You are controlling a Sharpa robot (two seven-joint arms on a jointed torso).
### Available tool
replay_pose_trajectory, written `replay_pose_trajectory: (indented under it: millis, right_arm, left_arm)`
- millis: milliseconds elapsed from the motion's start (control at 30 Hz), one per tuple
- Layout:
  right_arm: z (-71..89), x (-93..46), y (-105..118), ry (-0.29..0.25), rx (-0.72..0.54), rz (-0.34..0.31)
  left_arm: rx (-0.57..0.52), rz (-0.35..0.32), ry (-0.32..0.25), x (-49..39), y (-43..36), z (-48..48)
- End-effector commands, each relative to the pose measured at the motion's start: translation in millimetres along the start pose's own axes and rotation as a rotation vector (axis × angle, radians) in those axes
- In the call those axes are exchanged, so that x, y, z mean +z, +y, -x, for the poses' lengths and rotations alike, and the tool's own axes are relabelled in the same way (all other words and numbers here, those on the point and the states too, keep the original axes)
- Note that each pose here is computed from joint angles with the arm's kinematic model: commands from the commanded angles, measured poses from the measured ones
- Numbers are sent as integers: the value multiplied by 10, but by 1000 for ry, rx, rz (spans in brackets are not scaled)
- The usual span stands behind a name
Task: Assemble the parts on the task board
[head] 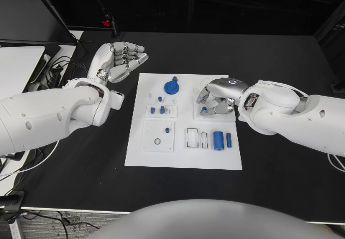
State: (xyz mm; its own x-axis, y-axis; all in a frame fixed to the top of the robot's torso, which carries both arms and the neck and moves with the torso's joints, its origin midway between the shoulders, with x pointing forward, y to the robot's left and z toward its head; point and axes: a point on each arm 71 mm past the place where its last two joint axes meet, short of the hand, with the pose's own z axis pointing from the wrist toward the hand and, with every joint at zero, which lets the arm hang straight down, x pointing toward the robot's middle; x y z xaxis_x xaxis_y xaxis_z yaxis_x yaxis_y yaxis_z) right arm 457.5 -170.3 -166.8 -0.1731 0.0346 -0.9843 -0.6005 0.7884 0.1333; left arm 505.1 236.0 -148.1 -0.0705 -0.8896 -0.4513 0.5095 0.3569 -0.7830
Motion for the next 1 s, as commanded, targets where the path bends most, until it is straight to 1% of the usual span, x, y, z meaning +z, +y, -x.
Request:
replay_pose_trajectory:
  millis: [33,300,567,1000]
  right_arm:
    - [-6,6,5,16,-22,-11]
    - [-5,7,27,12,-22,0]
    - [-19,10,14,30,-32,-13]
    - [-48,38,46,55,-53,-13]
  left_arm:
    - [1,-57,-5,7,-49,4]
    - [2,-56,-6,7,-46,7]
    - [2,-56,-6,8,-47,4]
    - [2,-56,-6,10,-47,2]
